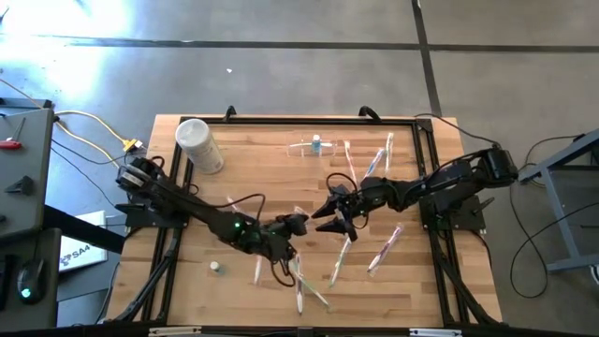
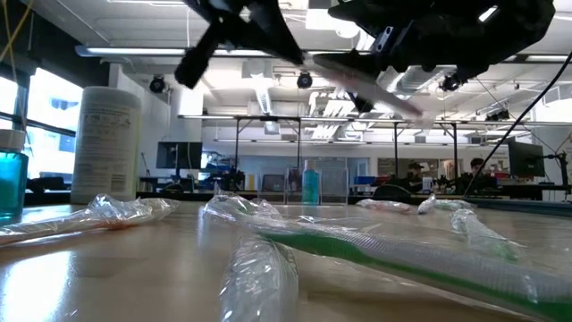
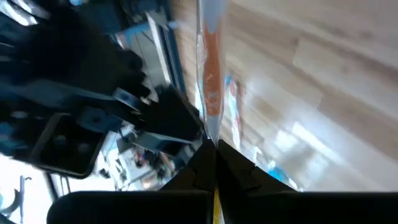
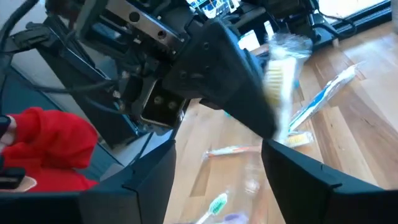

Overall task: Pick & Place toothbrushing station
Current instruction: Put the middle orange toothbrush into the transparent organizer

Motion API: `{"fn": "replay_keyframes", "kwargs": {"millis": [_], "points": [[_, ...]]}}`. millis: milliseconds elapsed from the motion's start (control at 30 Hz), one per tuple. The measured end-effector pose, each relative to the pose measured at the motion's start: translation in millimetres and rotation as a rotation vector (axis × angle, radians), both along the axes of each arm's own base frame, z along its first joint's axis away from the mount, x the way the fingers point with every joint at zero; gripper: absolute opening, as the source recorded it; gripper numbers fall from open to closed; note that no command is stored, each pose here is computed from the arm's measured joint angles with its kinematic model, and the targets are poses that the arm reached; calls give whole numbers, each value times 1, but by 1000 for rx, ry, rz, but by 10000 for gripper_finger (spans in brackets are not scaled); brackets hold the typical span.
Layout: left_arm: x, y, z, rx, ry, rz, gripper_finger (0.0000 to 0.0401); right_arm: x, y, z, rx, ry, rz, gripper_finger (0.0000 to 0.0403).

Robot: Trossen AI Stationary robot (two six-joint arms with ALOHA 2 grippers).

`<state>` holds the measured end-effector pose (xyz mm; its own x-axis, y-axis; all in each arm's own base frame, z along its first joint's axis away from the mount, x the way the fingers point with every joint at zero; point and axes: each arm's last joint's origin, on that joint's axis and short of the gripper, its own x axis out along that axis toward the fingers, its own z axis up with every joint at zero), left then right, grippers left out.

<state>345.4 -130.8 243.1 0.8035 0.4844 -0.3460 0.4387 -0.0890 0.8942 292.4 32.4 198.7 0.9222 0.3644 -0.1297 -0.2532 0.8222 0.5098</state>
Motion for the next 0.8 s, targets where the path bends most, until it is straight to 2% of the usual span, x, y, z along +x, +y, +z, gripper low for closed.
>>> {"fn": "replay_keyframes", "kwargs": {"millis": [200,367,567,667,800], "points": [[8,0,7,1,-17,6,0,-1,0,-1,-3,16,1,231],[8,0,6,17,-7,9,0,0,-1,-4,-22,43,-49,231],[4,-4,4,-28,-11,29,0,-3,-2,-1,-14,45,16,231],[2,-7,4,-20,-15,38,0,-5,-2,1,-1,49,24,231],[0,-11,4,-7,-6,30,0,-9,-1,10,23,20,111,231]]}}
